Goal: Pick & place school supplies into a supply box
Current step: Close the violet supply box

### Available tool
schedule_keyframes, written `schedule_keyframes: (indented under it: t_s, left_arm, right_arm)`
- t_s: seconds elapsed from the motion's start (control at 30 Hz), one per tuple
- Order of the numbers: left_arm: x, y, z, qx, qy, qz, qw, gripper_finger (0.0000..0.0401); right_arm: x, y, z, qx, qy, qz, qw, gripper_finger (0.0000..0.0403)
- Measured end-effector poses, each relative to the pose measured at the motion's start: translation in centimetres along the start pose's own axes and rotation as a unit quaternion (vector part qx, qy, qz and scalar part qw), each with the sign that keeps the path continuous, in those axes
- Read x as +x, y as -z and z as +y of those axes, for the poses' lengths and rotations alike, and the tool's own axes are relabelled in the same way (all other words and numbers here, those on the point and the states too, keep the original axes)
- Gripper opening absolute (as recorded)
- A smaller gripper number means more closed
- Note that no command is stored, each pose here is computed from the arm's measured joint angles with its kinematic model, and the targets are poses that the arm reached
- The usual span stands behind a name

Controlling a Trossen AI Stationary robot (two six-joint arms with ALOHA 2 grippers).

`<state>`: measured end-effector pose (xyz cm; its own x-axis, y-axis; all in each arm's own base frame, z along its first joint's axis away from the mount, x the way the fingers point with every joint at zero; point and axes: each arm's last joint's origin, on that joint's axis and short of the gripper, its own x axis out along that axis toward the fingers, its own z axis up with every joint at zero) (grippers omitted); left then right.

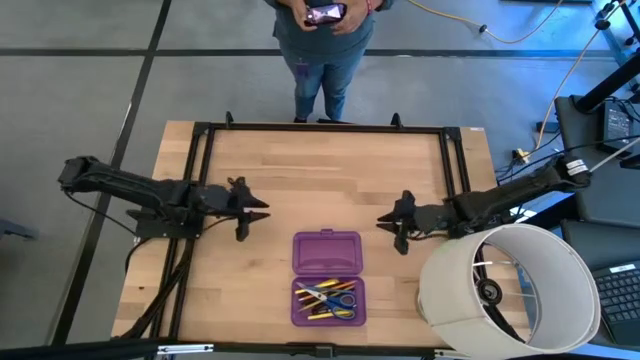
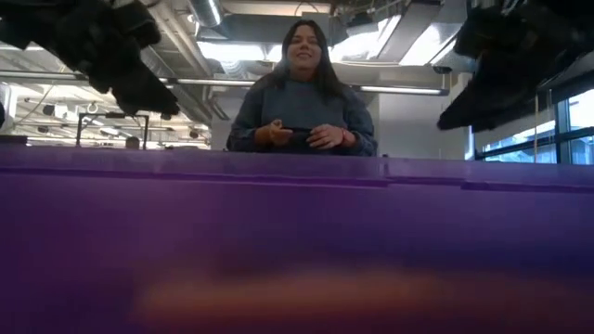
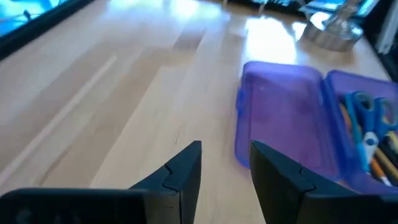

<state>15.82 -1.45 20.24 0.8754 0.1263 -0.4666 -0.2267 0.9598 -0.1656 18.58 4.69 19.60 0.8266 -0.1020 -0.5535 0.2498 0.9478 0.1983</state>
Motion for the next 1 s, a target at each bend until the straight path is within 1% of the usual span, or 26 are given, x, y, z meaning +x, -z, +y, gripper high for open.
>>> schedule_keyframes:
  t_s: [0.1,0.23,0.37,0.5,0.6,0.67,0.77,0.87,0.93,1.0]
  left_arm:
    - [-1.1,0.6,0.3,-0.003,0.013,-0.025,1.0,0.0128]
    - [-2.4,1.3,0.8,-0.009,0.03,-0.059,0.998,0.0128]
    - [-3.4,1.7,1.1,-0.012,0.038,-0.084,0.996,0.0127]
    - [-3.8,1.7,1.3,-0.013,0.043,-0.099,0.994,0.0127]
    - [-3.9,1.6,1.3,-0.013,0.044,-0.102,0.994,0.0127]
    - [-3.9,1.7,1.3,-0.012,0.046,-0.099,0.994,0.0127]
    - [-3.8,1.8,1.3,-0.008,0.044,-0.094,0.995,0.0127]
    - [-4.0,1.7,1.3,-0.001,0.04,-0.102,0.994,0.0127]
    - [-4.5,1.8,1.6,0.004,0.025,-0.113,0.993,0.0127]
    - [-5.1,1.9,2.0,0.001,0.001,-0.126,0.992,0.0127]
  right_arm:
    - [-1.1,0.5,-0.2,0.003,-0.017,-0.012,1.0,0.0087]
    - [-2.5,1.4,-0.7,0.013,-0.021,-0.044,0.999,0.0087]
    - [-3.2,2.1,-1.0,0.022,-0.041,-0.063,0.997,0.0087]
    - [-3.4,1.4,-0.7,0.027,-0.072,-0.101,0.992,0.0087]
    - [-3.6,0.9,-0.4,0.014,-0.082,-0.127,0.988,0.0087]
    - [-3.6,0.9,-0.5,-0.004,-0.079,-0.127,0.989,0.0087]
    - [-3.5,1.1,-0.5,-0.055,-0.068,-0.122,0.989,0.0087]
    - [-3.6,1.2,-0.7,-0.091,-0.057,-0.118,0.987,0.0087]
    - [-4.0,1.4,-1.3,-0.094,-0.046,-0.109,0.989,0.0087]
    - [-4.6,1.8,-2.1,-0.078,-0.033,-0.091,0.992,0.0087]
